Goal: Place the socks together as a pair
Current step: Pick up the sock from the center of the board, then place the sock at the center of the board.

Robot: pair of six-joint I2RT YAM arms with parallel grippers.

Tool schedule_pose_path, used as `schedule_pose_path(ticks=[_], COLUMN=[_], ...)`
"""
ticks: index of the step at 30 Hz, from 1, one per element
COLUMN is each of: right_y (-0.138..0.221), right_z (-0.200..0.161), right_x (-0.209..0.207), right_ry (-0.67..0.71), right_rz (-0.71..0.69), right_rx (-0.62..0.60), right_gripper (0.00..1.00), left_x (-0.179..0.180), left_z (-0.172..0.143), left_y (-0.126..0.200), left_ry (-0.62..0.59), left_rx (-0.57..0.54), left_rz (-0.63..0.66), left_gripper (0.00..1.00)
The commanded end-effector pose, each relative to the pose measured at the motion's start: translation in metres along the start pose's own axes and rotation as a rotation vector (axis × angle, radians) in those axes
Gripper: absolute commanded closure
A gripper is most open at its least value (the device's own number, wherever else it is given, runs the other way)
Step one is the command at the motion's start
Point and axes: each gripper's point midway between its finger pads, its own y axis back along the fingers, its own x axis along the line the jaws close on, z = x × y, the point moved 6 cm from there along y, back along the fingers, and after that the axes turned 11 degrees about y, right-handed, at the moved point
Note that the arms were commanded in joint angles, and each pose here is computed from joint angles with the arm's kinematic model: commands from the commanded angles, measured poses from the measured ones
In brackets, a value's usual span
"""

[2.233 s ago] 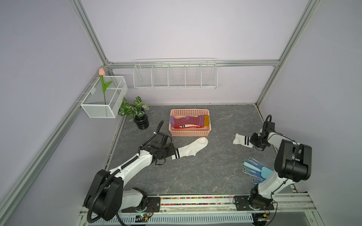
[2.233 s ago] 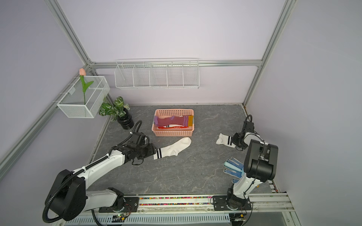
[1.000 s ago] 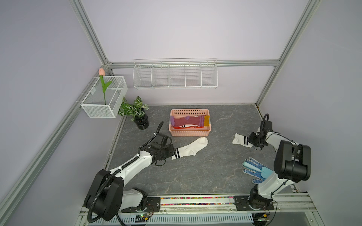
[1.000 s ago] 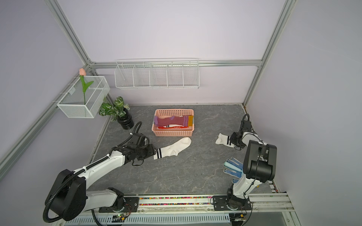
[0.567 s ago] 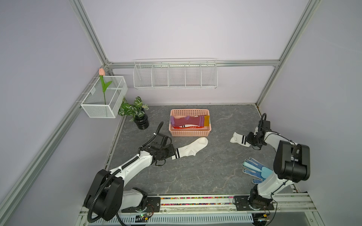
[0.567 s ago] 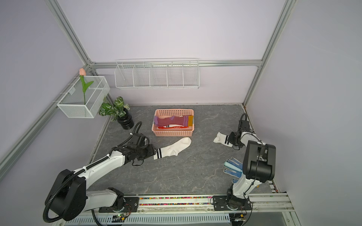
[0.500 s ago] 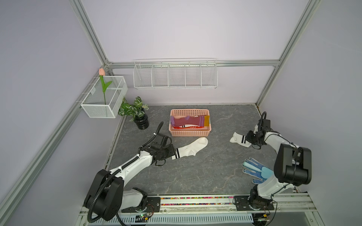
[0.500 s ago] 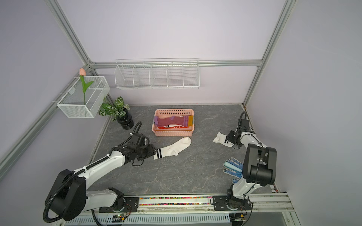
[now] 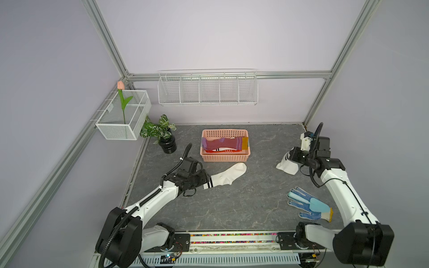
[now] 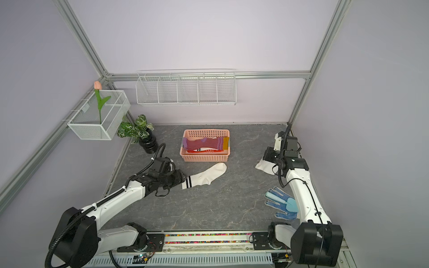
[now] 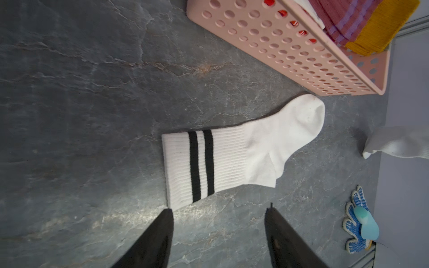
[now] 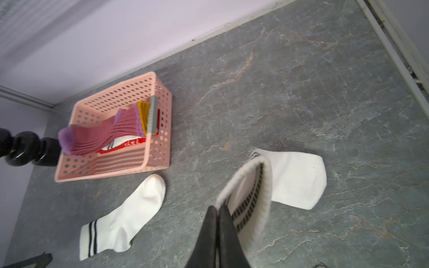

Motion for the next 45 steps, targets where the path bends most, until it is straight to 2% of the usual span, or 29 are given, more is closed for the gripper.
schedule_pose_path(ticks=[1, 7, 13, 20, 24, 32, 39, 42, 43, 45], right_y=[0.023, 0.034, 0.041, 0.047, 0.031, -0.012, -0.044, -0.048, -0.049, -0.050], right_z=[0.002, -0.021, -0.053, -0.070, -0.087, -0.148, -0.190, -0.194, -0.194, -0.194], right_x=[0.026, 0.068, 0.102, 0.139, 0.192, 0.265, 0.321, 0.350, 0.360, 0.372], right_ry=[0.059, 0.062, 0.125, 0.180, 0.203, 0.303, 0.280, 0.270, 0.266, 0.272], right_rz=[0.118, 0.260, 0.330, 0.439, 0.564, 0.608, 0.718, 0.789, 0.811, 0.829], right_rx=[-0.011, 0.032, 0.087, 0.144, 0.165, 0.306, 0.398, 0.401, 0.404, 0.413], right_gripper=[0.93, 0.93, 0.93, 0.93, 0.93, 0.93, 0.84, 0.82, 0.77, 0.74], left_x=[-0.013, -0.017, -0.021, -0.023, -0.010, 0.019, 0.048, 0.056, 0.058, 0.064], left_z=[0.001, -0.004, -0.012, -0.013, -0.011, -0.015, -0.018, -0.019, -0.019, -0.021], left_y=[0.008, 0.013, 0.011, 0.016, 0.021, 0.035, 0.049, 0.057, 0.060, 0.063], left_ry=[0.004, 0.012, 0.019, 0.026, 0.083, 0.163, 0.222, 0.226, 0.230, 0.239], left_rx=[0.003, -0.003, 0.004, -0.027, -0.092, -0.163, -0.263, -0.302, -0.314, -0.329], left_rz=[-0.085, -0.138, -0.146, -0.124, -0.080, 0.044, 0.140, 0.155, 0.161, 0.174], left_gripper=[0.34, 0.33, 0.33, 0.33, 0.33, 0.32, 0.32, 0.32, 0.32, 0.31])
